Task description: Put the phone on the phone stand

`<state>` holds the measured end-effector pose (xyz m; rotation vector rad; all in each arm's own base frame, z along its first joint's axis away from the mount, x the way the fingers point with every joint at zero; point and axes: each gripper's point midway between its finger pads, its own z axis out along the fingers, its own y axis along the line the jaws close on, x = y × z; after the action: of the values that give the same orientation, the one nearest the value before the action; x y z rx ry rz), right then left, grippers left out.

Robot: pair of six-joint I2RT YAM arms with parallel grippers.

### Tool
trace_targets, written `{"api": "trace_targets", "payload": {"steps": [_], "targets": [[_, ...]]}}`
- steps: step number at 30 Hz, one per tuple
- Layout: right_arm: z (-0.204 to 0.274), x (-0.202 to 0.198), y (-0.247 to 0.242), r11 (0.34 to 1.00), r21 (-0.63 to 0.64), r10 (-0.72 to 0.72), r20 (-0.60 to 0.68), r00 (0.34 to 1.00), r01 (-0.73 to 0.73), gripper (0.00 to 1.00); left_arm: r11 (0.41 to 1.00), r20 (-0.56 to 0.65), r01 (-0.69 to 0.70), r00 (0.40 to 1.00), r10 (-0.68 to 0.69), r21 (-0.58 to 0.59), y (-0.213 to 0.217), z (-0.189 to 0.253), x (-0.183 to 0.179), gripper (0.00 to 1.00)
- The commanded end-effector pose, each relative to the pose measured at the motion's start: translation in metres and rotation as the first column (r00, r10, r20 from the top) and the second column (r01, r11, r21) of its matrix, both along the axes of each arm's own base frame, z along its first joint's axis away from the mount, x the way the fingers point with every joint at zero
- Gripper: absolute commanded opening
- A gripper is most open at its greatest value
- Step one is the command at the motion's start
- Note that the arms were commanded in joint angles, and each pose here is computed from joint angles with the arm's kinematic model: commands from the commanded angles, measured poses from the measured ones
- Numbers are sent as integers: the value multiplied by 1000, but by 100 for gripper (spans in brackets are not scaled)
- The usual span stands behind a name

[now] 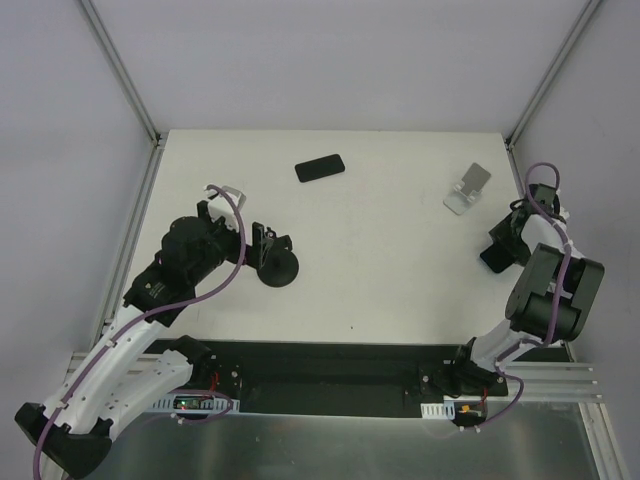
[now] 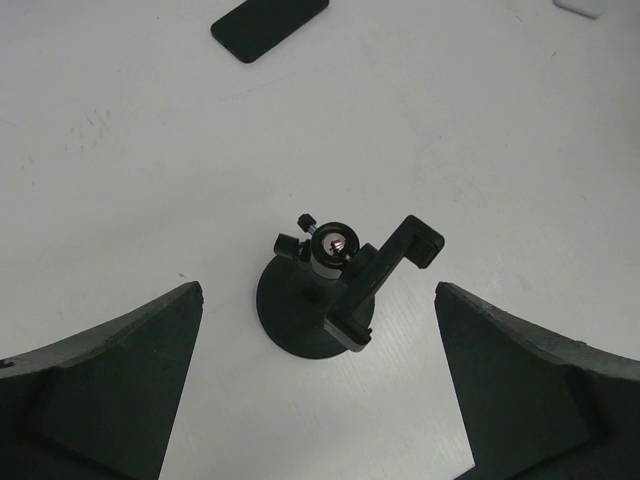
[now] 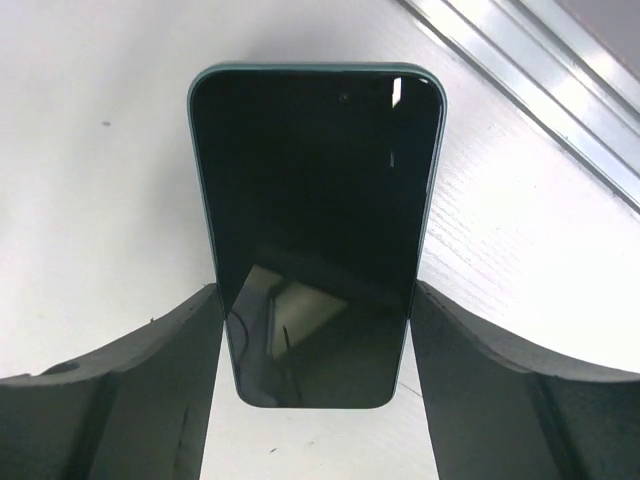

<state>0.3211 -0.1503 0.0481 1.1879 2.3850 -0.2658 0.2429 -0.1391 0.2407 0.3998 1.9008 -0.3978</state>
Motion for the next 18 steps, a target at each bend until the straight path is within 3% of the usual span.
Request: {"api": "trace_targets", "payload": {"steps": [1,6,10,14,15,17,18], "targets": [[40,25,-5,995,-93,59,193,980,-41,1,991,107,21,994,-7,-131,-5,57,-4,99],[74,35,33,959,-217,243,295,924,-183,1,974,139,32,990,-1,-226,-4,96,-18,99],[127,54,94,873,-362,465,411,784,-328,1,939,102,115,991,-86,-325,-22,124,-33,99],[188,52,183,725,-478,688,470,553,-496,1,875,0,224,969,-248,-429,-56,135,-44,99],[198,45,225,651,-503,758,471,451,-569,1,850,-46,277,942,-331,-448,-70,131,-47,99],[226,32,262,583,-549,806,483,341,-599,1,811,-72,322,911,-406,-488,-84,142,-51,99],[234,18,296,515,-566,841,478,253,-644,1,789,-113,355,877,-466,-501,-95,138,-50,99]]}}
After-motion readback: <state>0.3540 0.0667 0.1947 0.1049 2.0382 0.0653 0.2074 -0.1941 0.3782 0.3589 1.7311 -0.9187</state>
